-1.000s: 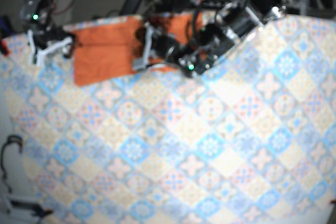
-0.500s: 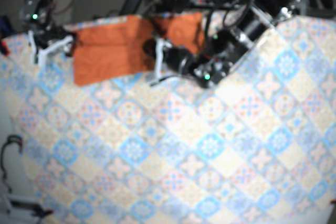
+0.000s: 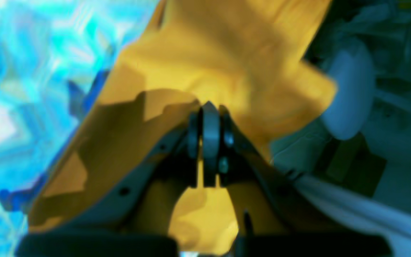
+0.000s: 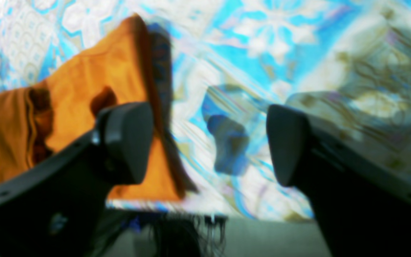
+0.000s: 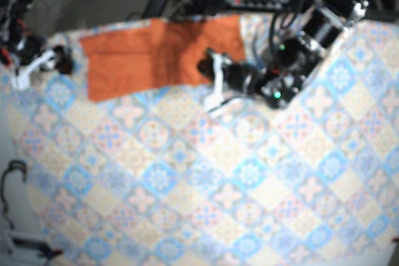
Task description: Fold the T-shirt properly
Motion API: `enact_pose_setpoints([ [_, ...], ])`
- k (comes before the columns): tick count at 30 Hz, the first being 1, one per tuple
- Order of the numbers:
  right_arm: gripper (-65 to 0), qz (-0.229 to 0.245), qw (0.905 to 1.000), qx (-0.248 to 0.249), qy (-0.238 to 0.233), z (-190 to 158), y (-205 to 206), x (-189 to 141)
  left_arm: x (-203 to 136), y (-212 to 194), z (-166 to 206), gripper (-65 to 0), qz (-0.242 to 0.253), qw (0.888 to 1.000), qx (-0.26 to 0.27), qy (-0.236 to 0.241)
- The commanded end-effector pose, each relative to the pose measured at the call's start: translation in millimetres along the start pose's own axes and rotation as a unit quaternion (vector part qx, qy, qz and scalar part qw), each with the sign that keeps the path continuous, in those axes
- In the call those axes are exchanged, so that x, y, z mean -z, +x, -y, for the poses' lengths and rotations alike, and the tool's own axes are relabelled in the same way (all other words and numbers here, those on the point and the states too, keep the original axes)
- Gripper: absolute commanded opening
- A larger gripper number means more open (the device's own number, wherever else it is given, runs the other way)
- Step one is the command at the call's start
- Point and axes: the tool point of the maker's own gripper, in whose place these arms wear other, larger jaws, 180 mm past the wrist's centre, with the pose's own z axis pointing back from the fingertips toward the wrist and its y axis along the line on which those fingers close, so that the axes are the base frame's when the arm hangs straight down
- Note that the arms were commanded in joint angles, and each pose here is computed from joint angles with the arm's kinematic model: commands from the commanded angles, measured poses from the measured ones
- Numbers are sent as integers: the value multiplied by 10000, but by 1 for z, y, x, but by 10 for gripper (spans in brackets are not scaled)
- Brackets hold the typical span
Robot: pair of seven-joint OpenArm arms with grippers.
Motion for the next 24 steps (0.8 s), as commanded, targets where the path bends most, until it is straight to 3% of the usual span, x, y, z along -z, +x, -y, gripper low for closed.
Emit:
enact_pose_setpoints([
  [1,-102,220,9995,-191,109,0,25,-5,-9,14,0,-650,237,9997,61,-18],
  [6,-20,-208,9997,127,70,18,21,2,-20,1,-13,-650,418,9986,-311,115],
  [8,-21,-347,9991,200,167,14,20,12,-26,1,-12,-645,537,9979,-335,155],
  [15,-18,-903,9946,-48,502,-12,-9,43,-52,-21,-28,-519,776,9936,-685,455],
  [24,-20,-957,9934,-174,608,-21,-15,51,-77,-42,-52,-514,1087,9825,-1273,813],
])
